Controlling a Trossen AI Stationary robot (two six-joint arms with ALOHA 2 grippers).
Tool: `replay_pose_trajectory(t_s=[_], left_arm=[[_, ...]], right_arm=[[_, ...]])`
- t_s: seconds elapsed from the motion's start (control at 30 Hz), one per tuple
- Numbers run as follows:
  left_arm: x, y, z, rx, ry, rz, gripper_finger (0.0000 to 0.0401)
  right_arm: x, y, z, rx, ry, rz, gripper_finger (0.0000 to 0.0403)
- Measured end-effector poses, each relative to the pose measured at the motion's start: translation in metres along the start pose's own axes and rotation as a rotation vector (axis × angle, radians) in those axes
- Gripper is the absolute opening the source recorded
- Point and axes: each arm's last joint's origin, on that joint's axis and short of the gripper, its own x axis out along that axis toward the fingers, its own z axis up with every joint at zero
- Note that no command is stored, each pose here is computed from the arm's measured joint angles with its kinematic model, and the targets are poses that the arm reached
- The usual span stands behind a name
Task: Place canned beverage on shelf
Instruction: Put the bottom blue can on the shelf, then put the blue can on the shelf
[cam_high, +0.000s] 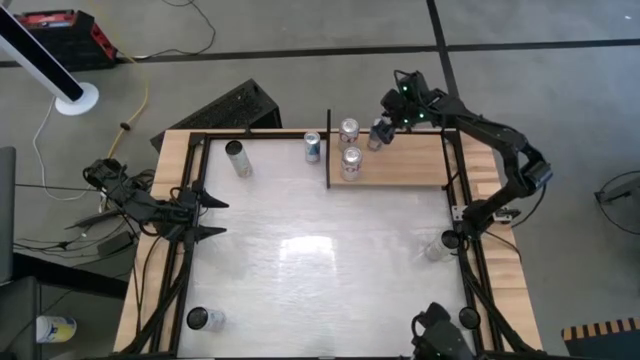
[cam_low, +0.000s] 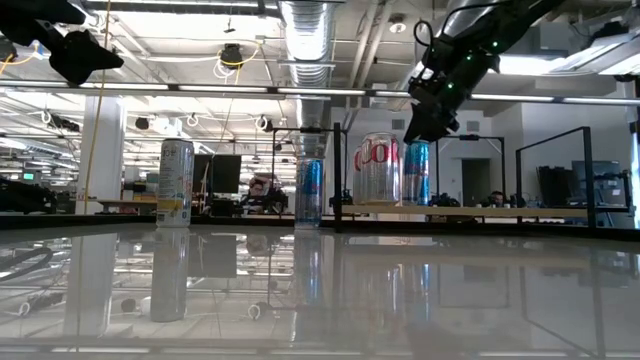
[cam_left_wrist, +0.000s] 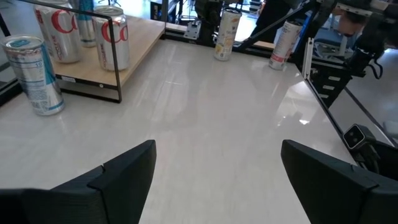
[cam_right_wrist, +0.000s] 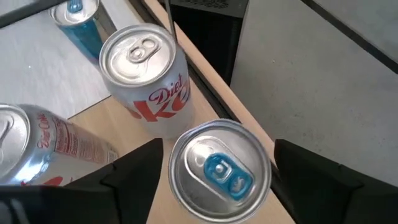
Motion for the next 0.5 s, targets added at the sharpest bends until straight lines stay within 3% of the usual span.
replay_pose_trajectory(t_s=[0.3,0.5], left_arm=[[0.000,0.000,0.000,0.000,0.000,-0.001,0.0330],[0.000,0.000,0.000,0.000,0.000,0.000,0.0330]], right_arm=[[-0.043,0.007,0.031,0.008,-0.162,-0.023,0.0336],[-0.090,0.034,0.039,-0.023,-0.294,0.011,0.0336]])
